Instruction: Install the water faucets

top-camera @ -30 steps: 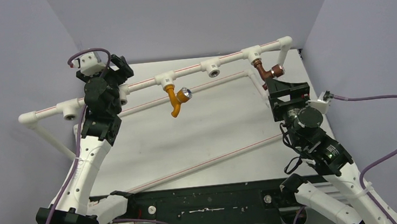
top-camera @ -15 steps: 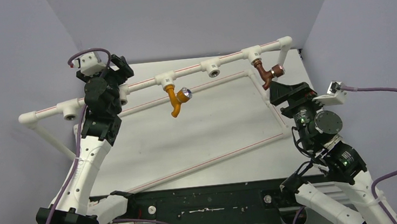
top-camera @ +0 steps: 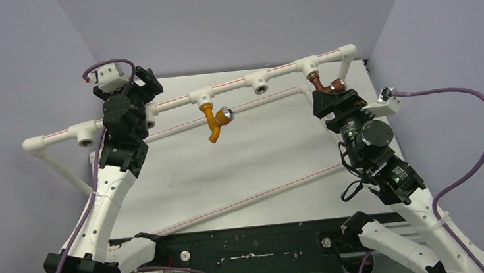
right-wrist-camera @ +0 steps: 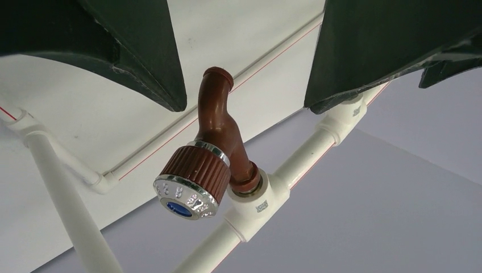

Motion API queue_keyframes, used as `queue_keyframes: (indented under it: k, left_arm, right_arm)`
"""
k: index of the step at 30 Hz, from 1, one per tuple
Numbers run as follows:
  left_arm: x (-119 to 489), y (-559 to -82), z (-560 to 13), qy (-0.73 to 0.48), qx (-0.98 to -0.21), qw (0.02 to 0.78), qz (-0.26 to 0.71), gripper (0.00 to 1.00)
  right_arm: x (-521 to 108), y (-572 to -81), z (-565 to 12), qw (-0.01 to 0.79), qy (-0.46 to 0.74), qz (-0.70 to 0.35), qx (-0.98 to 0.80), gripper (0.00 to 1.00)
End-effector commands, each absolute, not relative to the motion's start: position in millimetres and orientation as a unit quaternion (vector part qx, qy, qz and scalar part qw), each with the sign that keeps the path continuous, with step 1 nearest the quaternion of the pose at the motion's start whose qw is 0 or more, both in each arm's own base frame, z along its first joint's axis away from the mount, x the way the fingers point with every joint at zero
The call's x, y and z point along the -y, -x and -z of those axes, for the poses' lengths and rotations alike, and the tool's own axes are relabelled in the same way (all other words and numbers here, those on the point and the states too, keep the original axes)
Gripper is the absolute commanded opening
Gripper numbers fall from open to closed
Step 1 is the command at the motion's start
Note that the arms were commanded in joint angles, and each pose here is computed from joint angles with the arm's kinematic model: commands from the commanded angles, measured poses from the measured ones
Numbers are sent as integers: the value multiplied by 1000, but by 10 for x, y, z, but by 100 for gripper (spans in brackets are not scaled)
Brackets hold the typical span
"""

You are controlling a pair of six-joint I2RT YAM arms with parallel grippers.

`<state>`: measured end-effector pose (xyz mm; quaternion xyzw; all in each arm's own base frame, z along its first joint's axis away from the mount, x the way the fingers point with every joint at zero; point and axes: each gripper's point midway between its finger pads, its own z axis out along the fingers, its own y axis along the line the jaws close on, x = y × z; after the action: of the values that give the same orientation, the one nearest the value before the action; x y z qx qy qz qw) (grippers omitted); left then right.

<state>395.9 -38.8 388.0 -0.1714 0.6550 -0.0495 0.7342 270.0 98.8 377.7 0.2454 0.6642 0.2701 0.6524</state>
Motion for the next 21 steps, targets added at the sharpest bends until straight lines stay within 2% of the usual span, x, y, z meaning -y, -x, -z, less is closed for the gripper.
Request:
queue_keyframes:
  k: [1, 7, 16, 19, 21]
  left_arm:
    - [471, -3872, -2641, 125, -792, 598, -5, 78]
    - [472, -3869, -2647, 125, -791, 599, -5, 78]
    - [469, -3867, -2653, 125, -791, 599, -5, 77]
    - [467, -3867, -2657, 125, -791, 599, -6, 78]
    - [463, -3868, -2654, 126, -791, 599, -6, 77]
  right_arm:
    - [-1060, -2841, -3847, 654, -269, -296, -642, 76]
    - [-961, -2978, -3679, 642, -306, -300, -636, 69]
    - [-925, -3121, -3578, 618, -332, -370, -609, 42]
    - [-916, -3100, -3681, 622, -340, -405, -578, 24]
    - [-927, -3082, -3687, 614, -349, -429, -564, 6]
